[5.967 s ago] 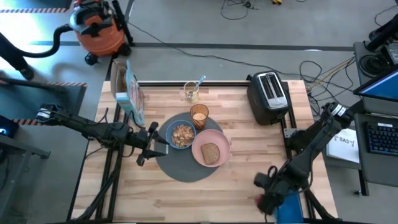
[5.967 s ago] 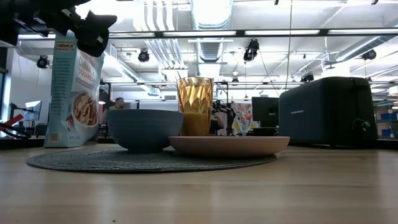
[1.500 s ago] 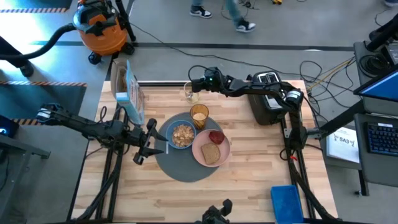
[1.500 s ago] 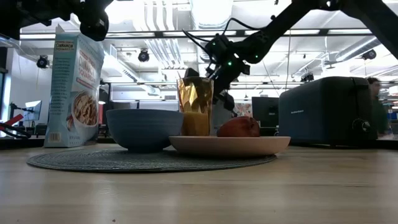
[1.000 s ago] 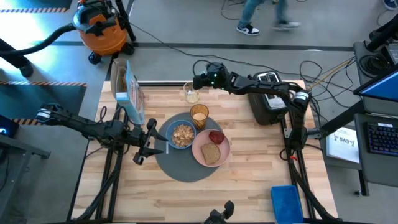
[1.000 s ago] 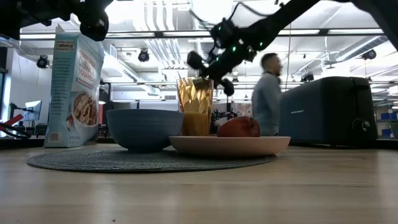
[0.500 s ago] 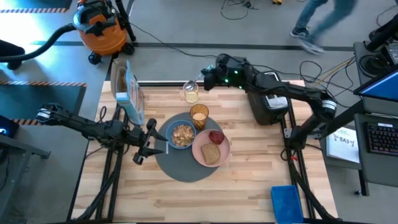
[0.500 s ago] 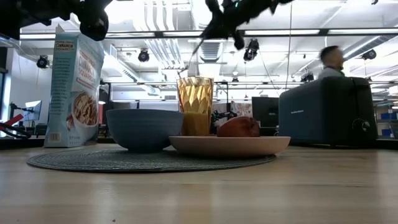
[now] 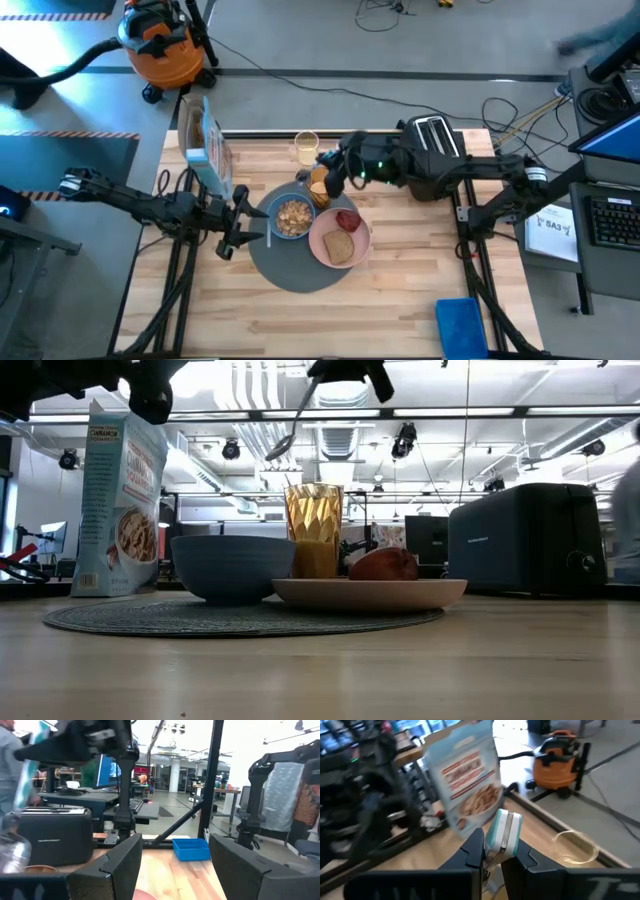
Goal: Arrange a breakfast setting
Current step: Put the blue spoon on the gray table mat to the bottom left of the blue bowl
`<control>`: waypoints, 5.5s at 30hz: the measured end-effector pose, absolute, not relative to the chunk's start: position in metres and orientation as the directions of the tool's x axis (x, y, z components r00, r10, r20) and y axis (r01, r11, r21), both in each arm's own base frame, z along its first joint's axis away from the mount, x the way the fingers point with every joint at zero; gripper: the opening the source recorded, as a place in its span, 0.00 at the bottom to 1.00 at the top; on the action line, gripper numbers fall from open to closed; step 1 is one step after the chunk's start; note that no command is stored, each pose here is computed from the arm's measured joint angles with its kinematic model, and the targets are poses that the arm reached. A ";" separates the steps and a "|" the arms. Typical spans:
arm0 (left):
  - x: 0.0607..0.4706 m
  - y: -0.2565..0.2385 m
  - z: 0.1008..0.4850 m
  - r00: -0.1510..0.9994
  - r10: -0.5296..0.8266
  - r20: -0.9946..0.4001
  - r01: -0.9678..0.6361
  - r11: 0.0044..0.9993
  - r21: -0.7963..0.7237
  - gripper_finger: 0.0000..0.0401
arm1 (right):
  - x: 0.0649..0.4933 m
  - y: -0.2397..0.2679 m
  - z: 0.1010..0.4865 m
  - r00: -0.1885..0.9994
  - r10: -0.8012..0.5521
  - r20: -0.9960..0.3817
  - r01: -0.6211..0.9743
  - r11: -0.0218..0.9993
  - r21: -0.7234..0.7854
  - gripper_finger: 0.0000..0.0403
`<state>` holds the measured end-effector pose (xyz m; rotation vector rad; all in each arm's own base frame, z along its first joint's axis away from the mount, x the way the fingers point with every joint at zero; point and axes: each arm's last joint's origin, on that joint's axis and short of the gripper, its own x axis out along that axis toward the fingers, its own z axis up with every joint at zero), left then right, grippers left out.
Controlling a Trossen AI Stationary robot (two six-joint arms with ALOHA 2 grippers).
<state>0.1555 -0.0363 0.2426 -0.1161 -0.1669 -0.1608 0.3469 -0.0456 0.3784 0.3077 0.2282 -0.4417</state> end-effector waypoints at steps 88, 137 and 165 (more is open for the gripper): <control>0.238 -0.055 0.281 0.996 -0.064 -0.069 0.059 0.996 -0.074 0.05 | 0.380 0.043 0.359 0.946 0.189 -0.264 -0.192 0.981 0.014 0.07; 0.219 -0.060 0.281 0.142 -0.319 -0.937 0.651 0.743 -0.154 0.00 | 0.291 0.026 0.386 0.818 -0.143 -0.558 0.214 0.975 0.064 0.33; 0.245 -0.019 0.208 0.126 -0.373 -0.919 0.960 0.278 0.019 0.03 | 0.304 0.025 0.370 0.777 -0.155 -0.610 0.218 0.976 0.030 0.33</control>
